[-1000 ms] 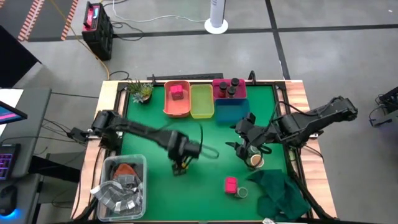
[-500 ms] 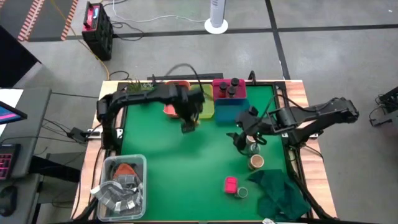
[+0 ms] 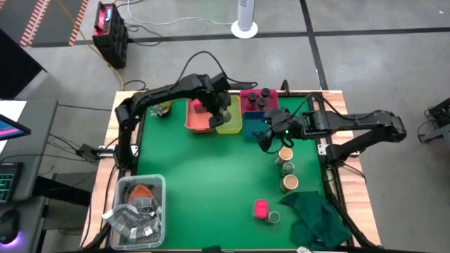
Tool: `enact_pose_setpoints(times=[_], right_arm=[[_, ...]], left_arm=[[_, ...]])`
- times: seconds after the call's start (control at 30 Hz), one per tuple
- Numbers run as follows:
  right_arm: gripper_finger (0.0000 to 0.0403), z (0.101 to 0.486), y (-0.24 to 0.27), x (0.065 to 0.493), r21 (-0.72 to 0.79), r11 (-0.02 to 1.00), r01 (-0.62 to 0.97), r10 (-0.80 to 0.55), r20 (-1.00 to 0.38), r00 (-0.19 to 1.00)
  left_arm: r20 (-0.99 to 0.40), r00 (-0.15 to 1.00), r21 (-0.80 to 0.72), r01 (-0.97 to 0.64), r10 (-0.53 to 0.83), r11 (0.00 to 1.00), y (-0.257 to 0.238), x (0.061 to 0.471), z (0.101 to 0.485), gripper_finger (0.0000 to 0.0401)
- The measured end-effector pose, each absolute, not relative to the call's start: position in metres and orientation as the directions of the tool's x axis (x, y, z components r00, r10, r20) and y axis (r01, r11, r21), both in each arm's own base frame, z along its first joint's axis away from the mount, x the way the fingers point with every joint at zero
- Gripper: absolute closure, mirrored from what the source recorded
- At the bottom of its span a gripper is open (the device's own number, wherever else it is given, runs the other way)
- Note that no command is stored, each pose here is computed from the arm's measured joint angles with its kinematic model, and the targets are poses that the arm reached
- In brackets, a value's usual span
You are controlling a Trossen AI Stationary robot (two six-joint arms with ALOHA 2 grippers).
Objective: Sort spices by type
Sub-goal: Put the bottom brown seasoning bottle into the yellow bin
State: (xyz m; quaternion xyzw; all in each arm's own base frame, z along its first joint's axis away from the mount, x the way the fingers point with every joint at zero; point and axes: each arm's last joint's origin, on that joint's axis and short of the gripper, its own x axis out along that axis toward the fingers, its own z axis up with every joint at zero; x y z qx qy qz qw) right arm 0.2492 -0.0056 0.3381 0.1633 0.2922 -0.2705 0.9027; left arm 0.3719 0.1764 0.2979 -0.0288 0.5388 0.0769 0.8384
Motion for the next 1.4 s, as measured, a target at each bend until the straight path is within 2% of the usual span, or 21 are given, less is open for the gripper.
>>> enact_pose_setpoints(times=[0.23, 0.67, 0.9, 1.23, 1.4], right_arm=[[0.0038, 0.338, -0.012, 0.249, 0.174, 0.768, 0.616, -0.402, -0.618, 0.676], [0.0038, 0.338, -0.002, 0.249, 0.24, 0.745, 0.622, -0.378, -0.617, 0.69], [0.0038, 0.338, 0.003, 0.249, 0.241, 0.756, 0.608, -0.365, -0.616, 0.698], [0.0038, 0.338, 0.003, 0.249, 0.234, 0.76, 0.606, -0.366, -0.616, 0.697], [0.0038, 0.336, 0.003, 0.247, 0.213, 0.76, 0.614, -0.369, -0.636, 0.678]], left_arm=[[-0.942, 0.315, 0.063, -0.178, 0.118, 0.982, 0.208, 0.393, 0.271, 0.0132], [-0.951, 0.159, 0.226, -0.233, 0.266, 0.946, 0.236, 0.418, 0.231, 0.0116], [-0.956, 0.193, 0.176, -0.228, 0.222, 0.958, 0.234, 0.42, 0.229, 0.0109], [-0.954, 0.188, 0.18, -0.262, 0.233, 0.948, 0.233, 0.421, 0.23, 0.0035], [-0.934, 0.211, 0.227, -0.274, 0.289, 0.935, 0.233, 0.423, 0.249, 0.0021]])
